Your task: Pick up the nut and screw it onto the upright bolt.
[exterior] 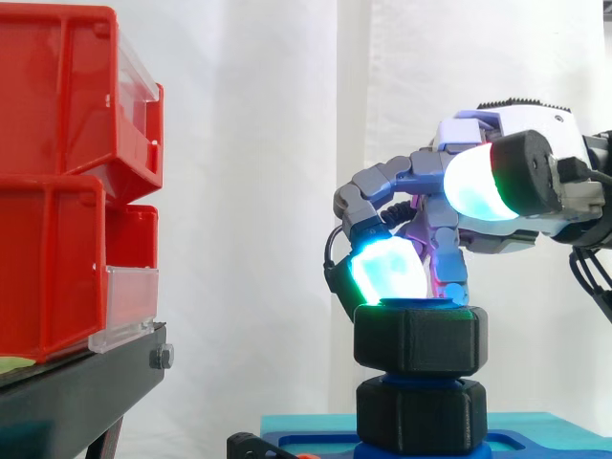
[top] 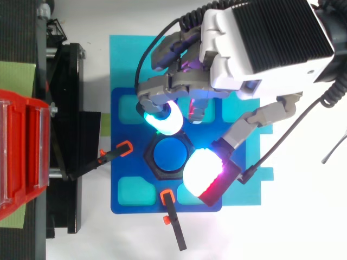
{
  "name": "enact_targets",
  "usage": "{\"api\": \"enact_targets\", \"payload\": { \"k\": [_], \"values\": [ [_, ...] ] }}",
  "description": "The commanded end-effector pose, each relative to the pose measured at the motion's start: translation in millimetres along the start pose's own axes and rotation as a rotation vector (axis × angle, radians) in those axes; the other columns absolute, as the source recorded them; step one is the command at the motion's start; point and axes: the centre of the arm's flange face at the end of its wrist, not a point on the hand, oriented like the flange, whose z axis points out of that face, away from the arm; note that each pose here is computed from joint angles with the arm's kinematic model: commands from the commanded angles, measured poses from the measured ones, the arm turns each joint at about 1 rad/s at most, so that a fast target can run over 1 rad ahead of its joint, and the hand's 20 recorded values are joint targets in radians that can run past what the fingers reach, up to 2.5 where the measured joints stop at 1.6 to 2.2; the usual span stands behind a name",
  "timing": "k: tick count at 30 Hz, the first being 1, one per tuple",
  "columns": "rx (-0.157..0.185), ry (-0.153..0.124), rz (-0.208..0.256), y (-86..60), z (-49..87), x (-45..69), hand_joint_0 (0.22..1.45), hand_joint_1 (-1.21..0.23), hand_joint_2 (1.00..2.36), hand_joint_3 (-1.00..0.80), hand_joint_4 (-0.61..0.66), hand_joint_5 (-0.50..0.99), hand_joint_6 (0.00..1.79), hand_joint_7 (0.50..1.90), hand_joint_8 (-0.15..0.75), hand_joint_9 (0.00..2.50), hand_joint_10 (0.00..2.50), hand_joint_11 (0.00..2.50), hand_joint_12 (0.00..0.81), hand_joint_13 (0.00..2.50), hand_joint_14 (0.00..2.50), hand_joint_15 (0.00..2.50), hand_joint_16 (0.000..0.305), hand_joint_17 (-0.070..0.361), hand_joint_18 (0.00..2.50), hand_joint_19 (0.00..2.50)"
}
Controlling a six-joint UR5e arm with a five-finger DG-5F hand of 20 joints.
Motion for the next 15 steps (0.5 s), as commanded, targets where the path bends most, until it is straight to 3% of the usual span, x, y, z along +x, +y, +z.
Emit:
{"api": "enact_targets", "payload": {
  "k": [1, 10, 12, 14, 15],
  "values": [
    [0.006, -0.002, -0.001, -3.7, -2.4, -2.7, 0.53, -0.39, 1.0, -0.5, 0.06, 0.07, 0.58, 1.31, 0.289, 1.66, 0.0, 0.14, 0.221, 1.1, 0.0, 0.04, 0.025, 0.057, 0.95, 0.32],
    [0.019, -0.004, -0.001, -12.6, -7.3, -7.6, 0.54, -0.4, 1.0, -0.5, 0.02, 0.07, 0.61, 1.26, 0.283, 1.79, 0.01, 0.22, 0.207, 1.23, 0.0, 0.08, 0.022, 0.05, 1.06, 0.38],
    [0.022, -0.004, -0.001, -14.6, -8.7, -7.9, 0.53, -0.37, 1.0, -0.5, 0.09, 0.08, 0.51, 1.46, 0.297, 1.74, 0.01, 0.24, 0.227, 1.18, 0.0, 0.07, 0.025, 0.056, 1.02, 0.37],
    [0.026, -0.006, -0.005, -15.6, -8.9, -9.0, 0.53, -0.36, 1.0, -0.5, 0.14, 0.05, 0.5, 1.37, 0.311, 1.69, 0.01, 0.23, 0.238, 1.13, 0.0, 0.06, 0.026, 0.059, 0.97, 0.37],
    [0.044, 0.012, -0.001, -20.6, -13.8, -9.0, 0.52, -0.35, 1.0, -0.5, 0.18, 0.03, 0.5, 1.31, 0.309, 1.64, 0.01, 0.22, 0.245, 1.11, 0.0, 0.06, 0.027, 0.06, 0.93, 0.36]
  ]
}}
